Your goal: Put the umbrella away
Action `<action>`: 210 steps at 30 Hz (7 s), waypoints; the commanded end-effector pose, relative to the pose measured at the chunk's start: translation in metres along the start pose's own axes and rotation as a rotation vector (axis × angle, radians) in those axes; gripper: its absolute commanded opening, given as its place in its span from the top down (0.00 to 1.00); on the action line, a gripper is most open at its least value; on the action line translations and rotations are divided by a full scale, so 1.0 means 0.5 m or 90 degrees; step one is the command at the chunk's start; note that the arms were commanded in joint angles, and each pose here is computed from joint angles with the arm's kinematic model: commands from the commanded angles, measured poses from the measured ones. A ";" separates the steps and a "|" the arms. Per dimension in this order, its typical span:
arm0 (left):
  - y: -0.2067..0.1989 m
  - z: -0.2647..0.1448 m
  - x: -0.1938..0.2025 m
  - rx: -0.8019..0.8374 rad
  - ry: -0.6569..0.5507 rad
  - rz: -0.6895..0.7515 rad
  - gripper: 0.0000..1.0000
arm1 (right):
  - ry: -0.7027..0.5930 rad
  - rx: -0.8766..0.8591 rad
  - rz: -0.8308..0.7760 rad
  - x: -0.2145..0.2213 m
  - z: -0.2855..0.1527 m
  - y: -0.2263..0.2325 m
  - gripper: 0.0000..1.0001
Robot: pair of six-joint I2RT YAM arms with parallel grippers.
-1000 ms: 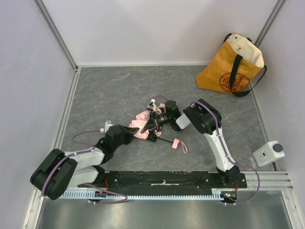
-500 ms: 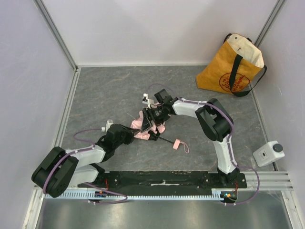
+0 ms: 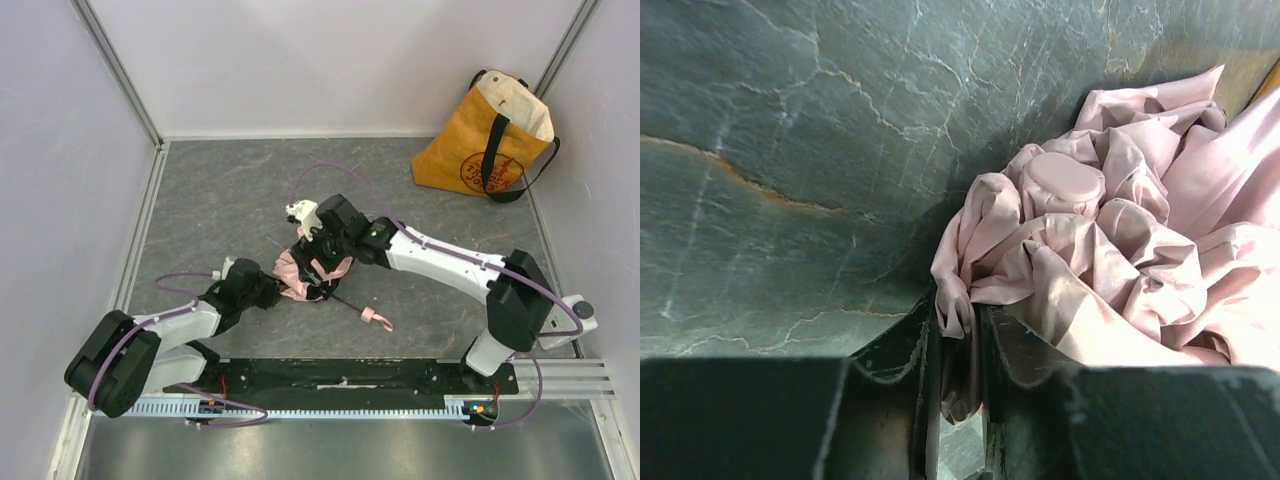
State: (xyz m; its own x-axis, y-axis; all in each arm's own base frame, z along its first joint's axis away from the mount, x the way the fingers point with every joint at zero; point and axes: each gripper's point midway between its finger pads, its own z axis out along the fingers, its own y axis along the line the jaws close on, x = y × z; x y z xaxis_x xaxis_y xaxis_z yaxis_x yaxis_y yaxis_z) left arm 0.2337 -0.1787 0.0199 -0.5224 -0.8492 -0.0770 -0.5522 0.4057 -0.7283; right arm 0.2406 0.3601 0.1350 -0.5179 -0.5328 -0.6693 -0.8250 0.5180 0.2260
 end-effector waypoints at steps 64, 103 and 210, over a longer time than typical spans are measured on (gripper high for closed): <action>-0.093 -0.119 -0.037 0.216 -0.062 0.174 0.05 | 0.231 -0.421 0.230 0.343 0.215 0.013 1.00; -0.048 0.005 0.001 0.086 -0.054 -0.076 0.15 | 0.202 -0.409 0.577 0.198 0.249 -0.029 1.00; 0.052 0.010 0.014 -0.146 0.035 0.033 0.98 | -0.154 0.171 -0.068 0.035 0.025 -0.001 0.14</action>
State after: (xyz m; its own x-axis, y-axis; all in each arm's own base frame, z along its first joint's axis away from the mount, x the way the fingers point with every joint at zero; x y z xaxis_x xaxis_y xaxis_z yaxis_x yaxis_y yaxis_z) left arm 0.2405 -0.1917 0.0189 -0.5470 -0.8367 -0.0288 -0.6181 0.4268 -0.6602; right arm 0.2102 0.3708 0.0665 -0.2239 -0.5860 -0.7788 -0.8598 0.4951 -0.1253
